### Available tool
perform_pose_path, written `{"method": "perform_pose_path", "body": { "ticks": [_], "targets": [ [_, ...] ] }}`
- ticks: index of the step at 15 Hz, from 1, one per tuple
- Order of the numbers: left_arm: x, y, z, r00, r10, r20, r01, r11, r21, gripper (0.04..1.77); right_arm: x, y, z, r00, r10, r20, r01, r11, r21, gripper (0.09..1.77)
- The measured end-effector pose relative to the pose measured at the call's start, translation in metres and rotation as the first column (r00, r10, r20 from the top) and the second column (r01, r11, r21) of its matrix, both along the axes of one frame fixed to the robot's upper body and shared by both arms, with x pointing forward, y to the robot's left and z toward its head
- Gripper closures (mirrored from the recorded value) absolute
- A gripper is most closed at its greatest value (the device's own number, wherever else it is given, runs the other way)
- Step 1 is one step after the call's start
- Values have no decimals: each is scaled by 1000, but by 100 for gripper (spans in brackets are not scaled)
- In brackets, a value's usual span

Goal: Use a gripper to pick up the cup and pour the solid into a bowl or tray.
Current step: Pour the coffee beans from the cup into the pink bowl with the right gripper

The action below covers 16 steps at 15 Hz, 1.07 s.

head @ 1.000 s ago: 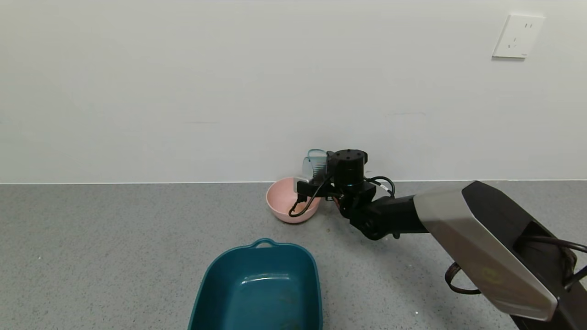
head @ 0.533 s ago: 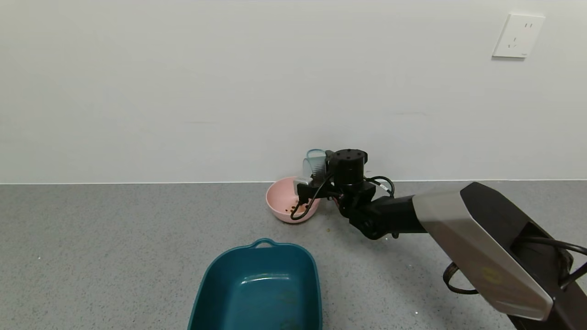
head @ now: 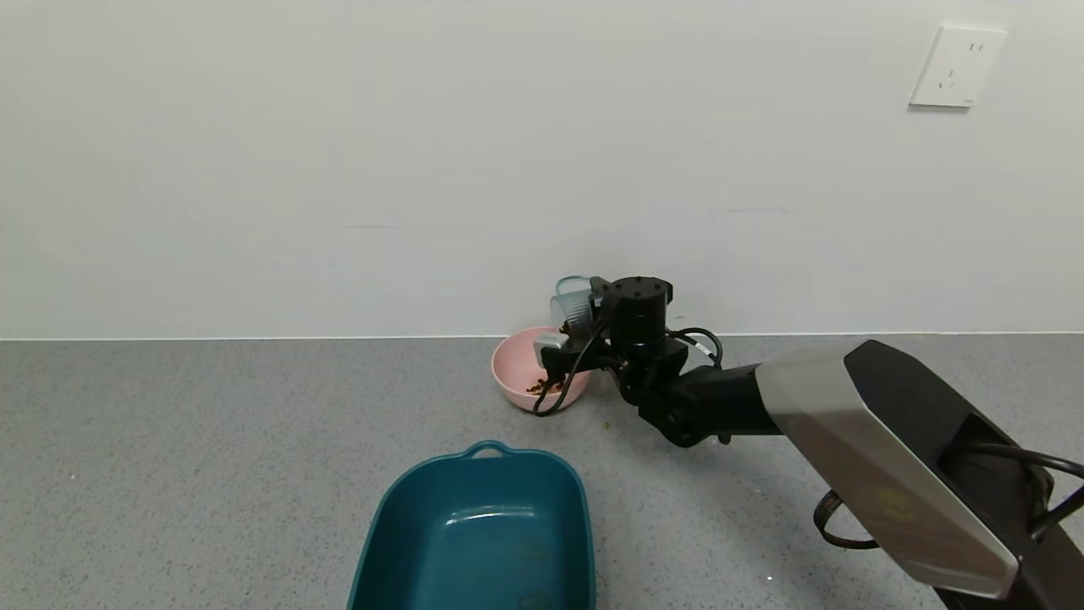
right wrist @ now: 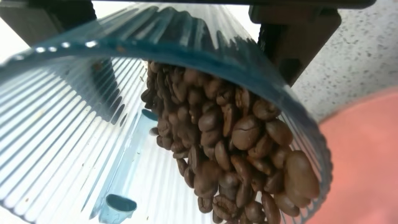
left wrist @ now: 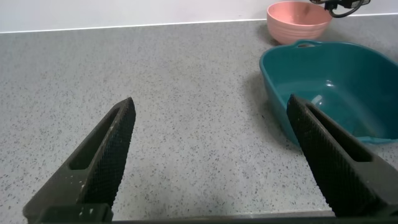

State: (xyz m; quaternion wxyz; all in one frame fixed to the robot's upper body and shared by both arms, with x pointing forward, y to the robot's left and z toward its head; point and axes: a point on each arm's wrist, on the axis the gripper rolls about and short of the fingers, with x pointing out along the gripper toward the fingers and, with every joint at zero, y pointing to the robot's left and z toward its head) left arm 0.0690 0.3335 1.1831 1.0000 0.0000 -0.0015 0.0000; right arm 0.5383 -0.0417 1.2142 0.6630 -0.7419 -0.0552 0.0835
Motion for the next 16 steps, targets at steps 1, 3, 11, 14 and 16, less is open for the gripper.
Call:
{"method": "perform_pose_path", "body": {
  "ticks": [1,3,11,14,16],
  "targets": [
    [0,0,0,1000,0,0,0,1000,0,6,0,1,0,1000,2,2,-2,1000,-11,48],
    [0,0,0,1000,0,0,0,1000,0,6,-2,4,0,1000,10,9,-10,999,-31,48],
    [0,0,0,1000,0,0,0,1000,0,6,-3,5,0,999,17,36,-14,995,-102,48],
    [0,0,0,1000,0,0,0,1000,0,6,-3,5,-1,999,18,35,-14,994,-106,48],
    [0,0,0,1000,0,0,0,1000,0,6,-3,5,-2,999,17,35,-14,994,-105,48]
  ]
}}
